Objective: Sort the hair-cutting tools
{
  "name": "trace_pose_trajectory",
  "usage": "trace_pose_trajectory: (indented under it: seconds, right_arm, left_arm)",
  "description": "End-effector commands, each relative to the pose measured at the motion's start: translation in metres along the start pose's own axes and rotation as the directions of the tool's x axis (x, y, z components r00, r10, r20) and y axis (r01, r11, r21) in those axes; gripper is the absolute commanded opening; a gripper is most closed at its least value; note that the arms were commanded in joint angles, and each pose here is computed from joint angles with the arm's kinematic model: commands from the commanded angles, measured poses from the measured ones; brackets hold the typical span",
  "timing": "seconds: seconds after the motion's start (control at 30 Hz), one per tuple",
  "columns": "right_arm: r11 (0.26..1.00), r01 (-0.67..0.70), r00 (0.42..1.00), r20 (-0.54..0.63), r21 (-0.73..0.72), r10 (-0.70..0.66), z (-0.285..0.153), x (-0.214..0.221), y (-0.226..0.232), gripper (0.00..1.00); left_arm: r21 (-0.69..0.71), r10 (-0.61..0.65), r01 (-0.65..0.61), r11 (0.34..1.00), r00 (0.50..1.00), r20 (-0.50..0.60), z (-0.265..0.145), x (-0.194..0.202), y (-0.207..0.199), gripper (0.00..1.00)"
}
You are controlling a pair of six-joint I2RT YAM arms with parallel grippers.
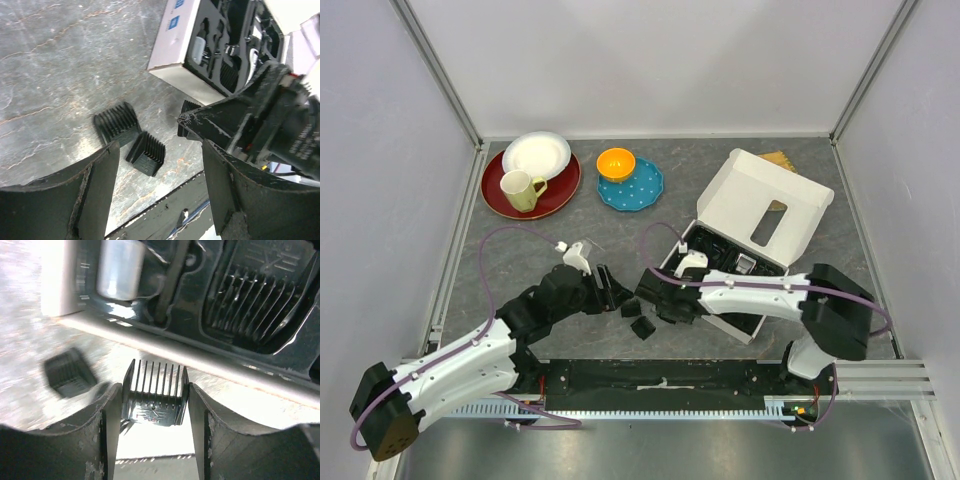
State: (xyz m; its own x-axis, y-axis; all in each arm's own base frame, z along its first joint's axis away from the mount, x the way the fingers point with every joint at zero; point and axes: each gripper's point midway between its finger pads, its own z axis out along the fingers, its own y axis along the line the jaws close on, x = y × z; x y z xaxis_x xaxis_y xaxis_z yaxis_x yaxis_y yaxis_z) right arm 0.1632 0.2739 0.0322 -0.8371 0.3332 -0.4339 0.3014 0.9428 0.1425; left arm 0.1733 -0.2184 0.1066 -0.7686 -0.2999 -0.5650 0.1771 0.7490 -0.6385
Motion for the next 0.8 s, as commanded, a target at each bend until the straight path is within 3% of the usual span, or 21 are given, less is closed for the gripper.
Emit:
trace_pose_trajectory:
  seconds: [0.0, 0.1, 0.27, 0.47, 0.57, 0.7, 0.77]
  right_arm:
    - [0.976, -0.107, 0.992, 0.047, -0.189, 0.118, -0.047, -0.034, 0.029, 0.43]
    - [0.940, -0.160, 0.981, 0.060, -0.300, 0.186, -0.083, -0.058, 0.042, 0.41]
    - [0.867, -0.235, 0.950, 0.086, -0.440, 0.302, -0.134, -0.101, 0.056, 0.40]
    - [0.812, -0.268, 0.922, 0.107, -0.518, 0.373, -0.168, -0.133, 0.067, 0.40]
    - [0.794, -0.284, 0.910, 0.108, -0.537, 0.399, -0.177, -0.141, 0.071, 0.39]
    - [0.773, -0.305, 0.899, 0.101, -0.557, 0.427, -0.185, -0.146, 0.072, 0.39]
    - [0.763, -0.319, 0.889, 0.102, -0.562, 0.446, -0.187, -0.149, 0.072, 0.38]
  left_arm:
    - [0.173, 0.057, -0.062, 0.983, 0.998, 0.034, -0.004, -0.014, -0.041, 0.73]
    - [0.264, 0.088, -0.104, 0.959, 0.993, 0.075, -0.007, -0.024, -0.063, 0.73]
    - [0.438, 0.153, -0.245, 0.865, 0.960, 0.236, -0.032, -0.051, -0.116, 0.72]
    - [0.534, 0.147, -0.363, 0.763, 0.903, 0.403, -0.053, -0.074, -0.165, 0.70]
    - [0.519, 0.149, -0.398, 0.757, 0.878, 0.456, -0.052, -0.077, -0.180, 0.68]
    - [0.442, 0.103, -0.393, 0.806, 0.830, 0.548, -0.051, -0.095, -0.183, 0.61]
    - [0.431, 0.096, -0.382, 0.817, 0.829, 0.552, -0.050, -0.092, -0.184, 0.54]
